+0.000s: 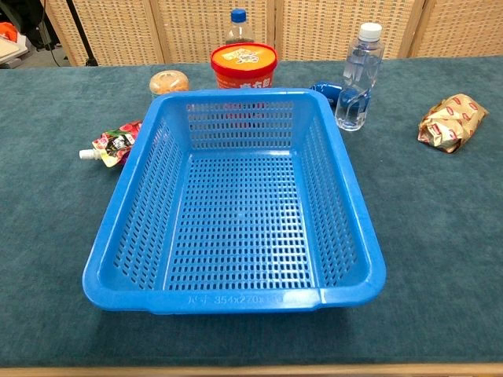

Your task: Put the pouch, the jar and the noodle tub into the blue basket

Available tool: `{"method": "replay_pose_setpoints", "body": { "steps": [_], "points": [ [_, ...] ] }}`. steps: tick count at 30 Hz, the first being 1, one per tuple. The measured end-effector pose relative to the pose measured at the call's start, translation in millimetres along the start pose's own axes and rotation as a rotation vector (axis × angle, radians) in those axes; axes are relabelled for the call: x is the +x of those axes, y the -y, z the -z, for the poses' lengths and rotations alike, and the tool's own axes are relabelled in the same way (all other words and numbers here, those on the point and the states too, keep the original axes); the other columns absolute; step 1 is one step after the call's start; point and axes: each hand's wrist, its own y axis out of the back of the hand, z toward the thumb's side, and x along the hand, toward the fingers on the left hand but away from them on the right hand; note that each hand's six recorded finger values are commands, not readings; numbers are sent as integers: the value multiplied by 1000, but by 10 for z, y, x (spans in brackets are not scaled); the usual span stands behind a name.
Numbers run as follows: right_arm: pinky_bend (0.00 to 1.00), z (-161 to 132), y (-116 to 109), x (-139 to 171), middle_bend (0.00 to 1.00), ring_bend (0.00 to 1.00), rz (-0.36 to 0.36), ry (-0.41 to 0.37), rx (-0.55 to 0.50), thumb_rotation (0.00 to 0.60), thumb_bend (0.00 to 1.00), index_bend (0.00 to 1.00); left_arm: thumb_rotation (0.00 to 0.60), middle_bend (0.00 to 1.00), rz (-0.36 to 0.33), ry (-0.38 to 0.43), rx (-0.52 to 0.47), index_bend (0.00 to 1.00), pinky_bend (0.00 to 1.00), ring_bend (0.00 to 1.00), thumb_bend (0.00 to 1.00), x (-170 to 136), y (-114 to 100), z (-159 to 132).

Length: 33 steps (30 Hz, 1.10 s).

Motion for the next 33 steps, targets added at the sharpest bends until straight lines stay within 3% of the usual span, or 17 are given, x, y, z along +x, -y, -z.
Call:
{"method": "replay_pose_setpoints", "body": {
  "steps": [24, 29, 33],
  "points": [
    [0, -18, 19, -3, 0, 0, -10, -2, -6, 600, 143, 0, 600, 0, 26, 5, -8, 0, 46, 0, 252, 5, 44, -38],
    [0, -8, 11, -6, 0, 0, -13, 1, -15, 600, 143, 0, 600, 0, 60, -12, -37, 0, 56, 0, 248, 26, 86, -58],
    [0, -27, -9, 6, 0, 0, -9, -7, -20, 600, 143, 0, 600, 0, 74, -26, -45, 50, 66, 0, 249, 134, 47, -84]
  ]
}}
